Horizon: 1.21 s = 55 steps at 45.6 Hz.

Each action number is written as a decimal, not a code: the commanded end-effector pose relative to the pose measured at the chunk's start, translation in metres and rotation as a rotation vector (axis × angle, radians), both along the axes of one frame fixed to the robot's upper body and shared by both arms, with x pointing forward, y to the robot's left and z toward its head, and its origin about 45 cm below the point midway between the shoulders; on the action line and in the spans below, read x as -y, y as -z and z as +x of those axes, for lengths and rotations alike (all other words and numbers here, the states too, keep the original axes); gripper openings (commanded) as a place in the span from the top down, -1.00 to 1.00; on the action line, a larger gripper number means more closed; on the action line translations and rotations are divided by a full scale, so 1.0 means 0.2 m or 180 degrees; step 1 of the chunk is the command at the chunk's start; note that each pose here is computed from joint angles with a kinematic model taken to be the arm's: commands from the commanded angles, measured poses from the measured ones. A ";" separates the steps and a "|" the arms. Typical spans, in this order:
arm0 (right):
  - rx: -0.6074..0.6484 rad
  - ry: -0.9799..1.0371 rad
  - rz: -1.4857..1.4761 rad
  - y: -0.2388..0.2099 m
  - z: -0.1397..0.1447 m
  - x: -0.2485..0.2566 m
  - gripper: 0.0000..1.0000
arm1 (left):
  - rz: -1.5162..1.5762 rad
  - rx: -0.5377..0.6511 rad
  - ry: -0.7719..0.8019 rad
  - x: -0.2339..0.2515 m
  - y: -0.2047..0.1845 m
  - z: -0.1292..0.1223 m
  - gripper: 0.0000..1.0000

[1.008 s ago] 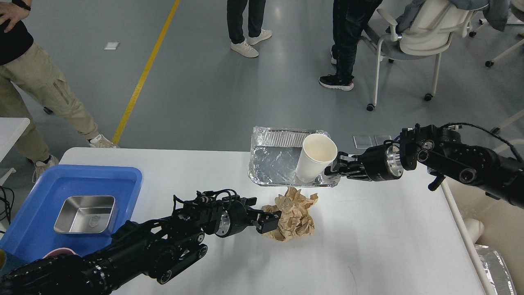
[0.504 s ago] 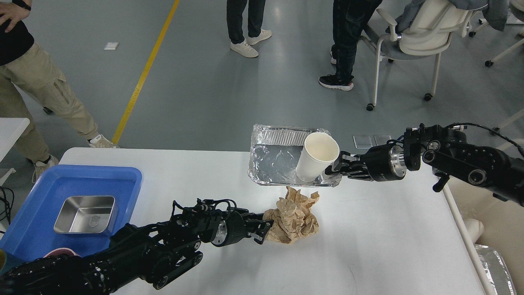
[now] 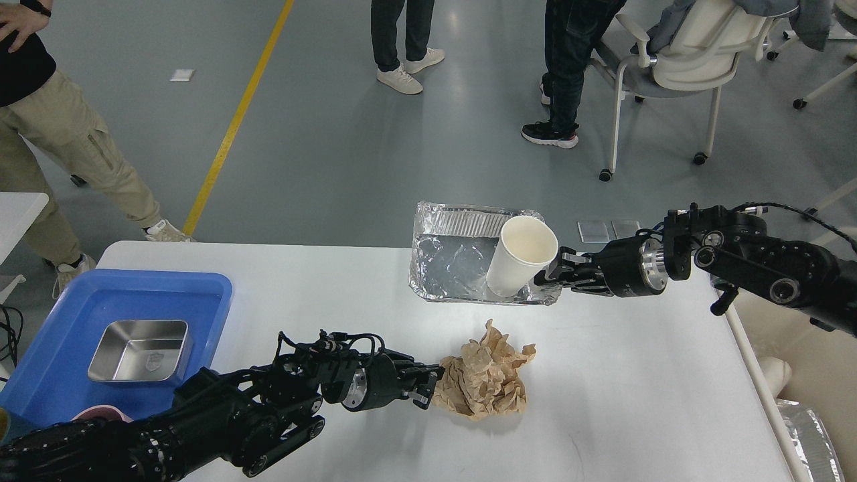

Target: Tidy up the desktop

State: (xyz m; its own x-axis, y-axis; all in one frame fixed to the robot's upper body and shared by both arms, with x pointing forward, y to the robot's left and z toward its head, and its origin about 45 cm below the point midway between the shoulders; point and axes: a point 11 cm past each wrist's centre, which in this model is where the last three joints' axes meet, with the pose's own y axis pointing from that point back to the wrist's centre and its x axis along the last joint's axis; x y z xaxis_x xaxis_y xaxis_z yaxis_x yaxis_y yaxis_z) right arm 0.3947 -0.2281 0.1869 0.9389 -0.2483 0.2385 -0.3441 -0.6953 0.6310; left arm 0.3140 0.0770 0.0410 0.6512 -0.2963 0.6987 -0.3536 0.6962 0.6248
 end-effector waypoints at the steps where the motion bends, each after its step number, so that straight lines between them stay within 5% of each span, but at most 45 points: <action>1: -0.0006 0.0000 -0.0014 0.01 0.00 0.00 1.00 | 0.0007 0.0001 0.0049 -0.05 0.00 0.00 1.00; 27: -0.0003 0.0010 -0.0036 0.02 0.00 0.00 1.00 | 0.0238 0.0151 0.0127 -0.64 -0.20 -0.05 1.00; 55: -0.0017 0.0029 -0.0068 0.04 -0.01 0.01 1.00 | 0.0466 0.0288 -0.0082 -1.30 -0.61 -0.34 1.00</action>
